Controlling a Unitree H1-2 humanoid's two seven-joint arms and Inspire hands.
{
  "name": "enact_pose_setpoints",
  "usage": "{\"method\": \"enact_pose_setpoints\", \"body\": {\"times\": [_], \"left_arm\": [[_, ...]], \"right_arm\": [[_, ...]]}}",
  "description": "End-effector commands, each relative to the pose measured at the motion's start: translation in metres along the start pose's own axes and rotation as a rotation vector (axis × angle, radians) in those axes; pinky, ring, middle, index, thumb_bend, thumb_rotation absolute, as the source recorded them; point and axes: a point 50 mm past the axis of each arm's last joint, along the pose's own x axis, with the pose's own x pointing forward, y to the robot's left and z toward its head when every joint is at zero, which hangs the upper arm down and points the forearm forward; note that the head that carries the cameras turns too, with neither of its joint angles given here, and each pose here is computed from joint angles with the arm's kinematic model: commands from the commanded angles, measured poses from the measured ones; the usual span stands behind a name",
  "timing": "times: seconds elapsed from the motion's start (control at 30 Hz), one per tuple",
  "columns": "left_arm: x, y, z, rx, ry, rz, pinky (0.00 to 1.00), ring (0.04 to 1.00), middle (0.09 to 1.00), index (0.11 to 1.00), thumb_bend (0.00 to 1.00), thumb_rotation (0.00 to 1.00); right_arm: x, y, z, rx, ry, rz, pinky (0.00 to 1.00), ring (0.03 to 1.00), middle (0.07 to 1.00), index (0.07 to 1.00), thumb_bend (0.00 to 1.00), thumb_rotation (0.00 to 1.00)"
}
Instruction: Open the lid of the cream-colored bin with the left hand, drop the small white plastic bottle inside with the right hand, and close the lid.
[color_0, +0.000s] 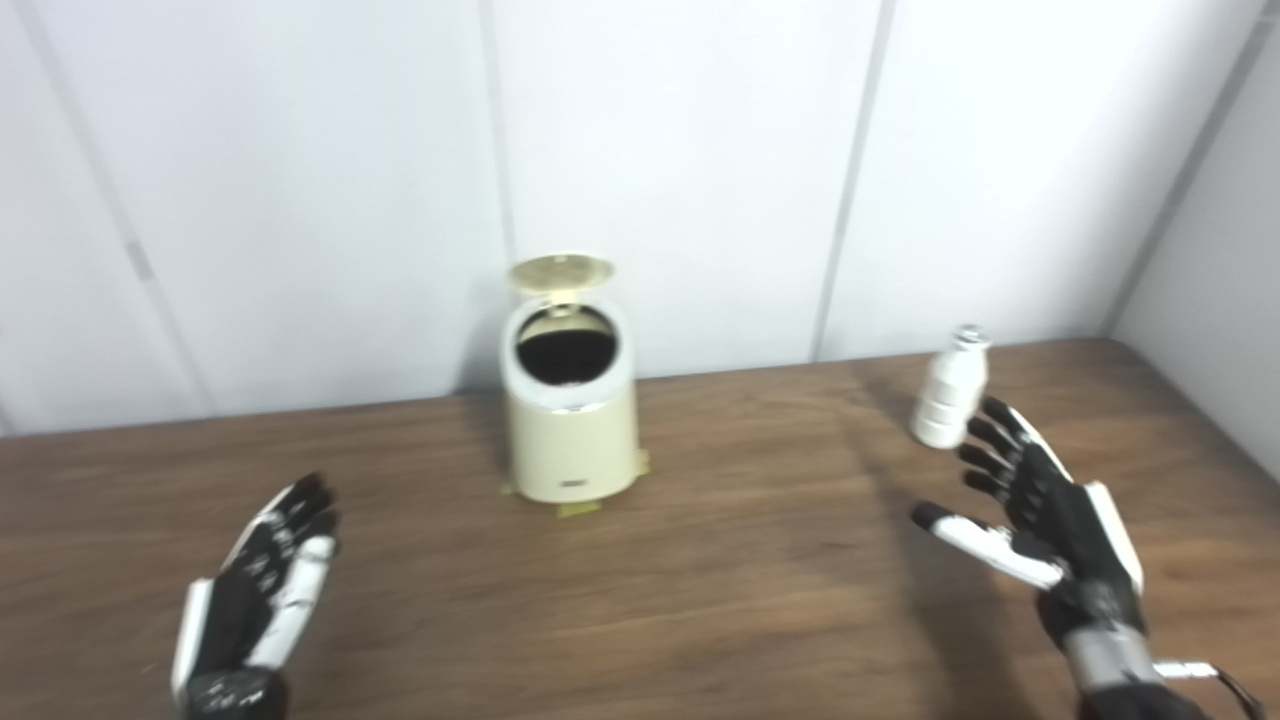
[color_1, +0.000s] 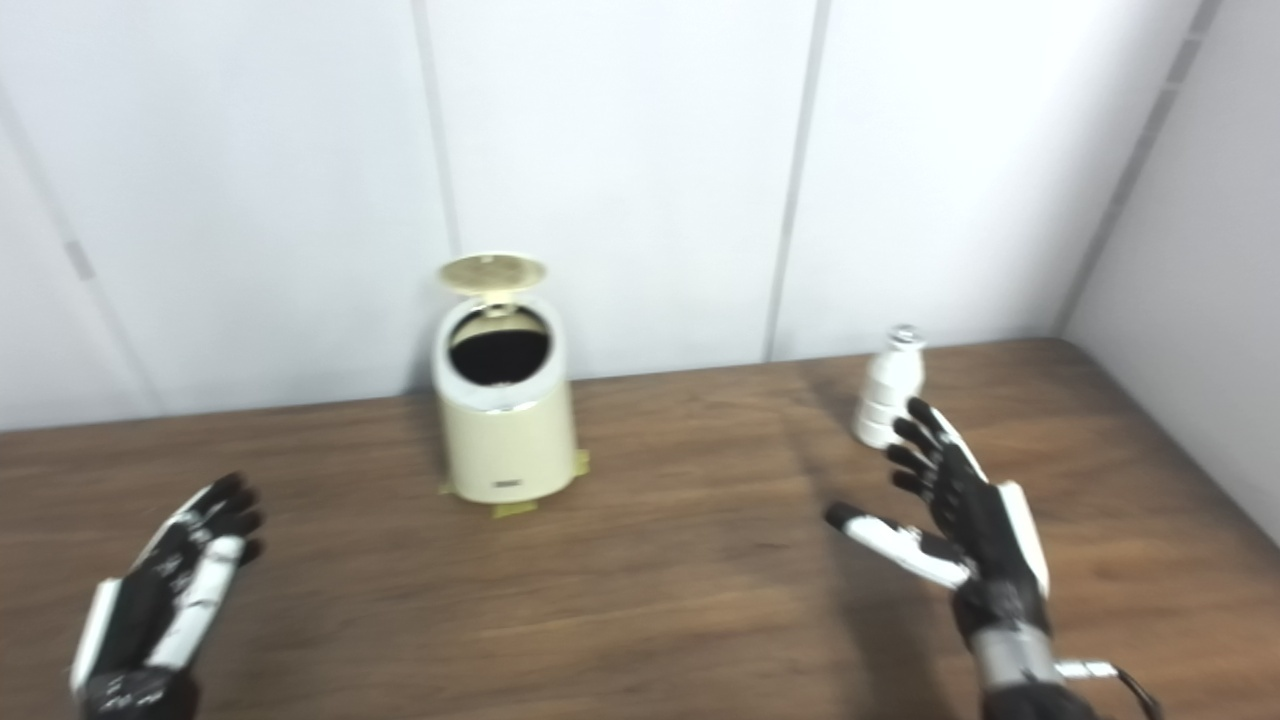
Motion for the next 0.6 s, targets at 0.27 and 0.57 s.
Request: {"method": "enact_pose_setpoints", "body": {"times": [0.27, 0.57], "left_arm": [[0.007, 0.010, 0.015, -0.024, -0.050, -0.004, 0.86, 0.873, 0.875, 0.890, 0.42, 0.50], [0.005, 0.020, 0.021, -0.011, -0.039, 0.008, 0.86, 0.856, 0.860, 0.881, 0.43, 0.47]], "right_arm": [[0.024, -0.013, 0.037, -0.179, -0.064, -0.155, 0.66, 0.777, 0.838, 0.858, 0.85, 0.27], [0.046, -0.034, 0.037, -0.341, -0.036, -0.227, 0.69, 0.757, 0.811, 0.842, 0.85, 0.20]]}}
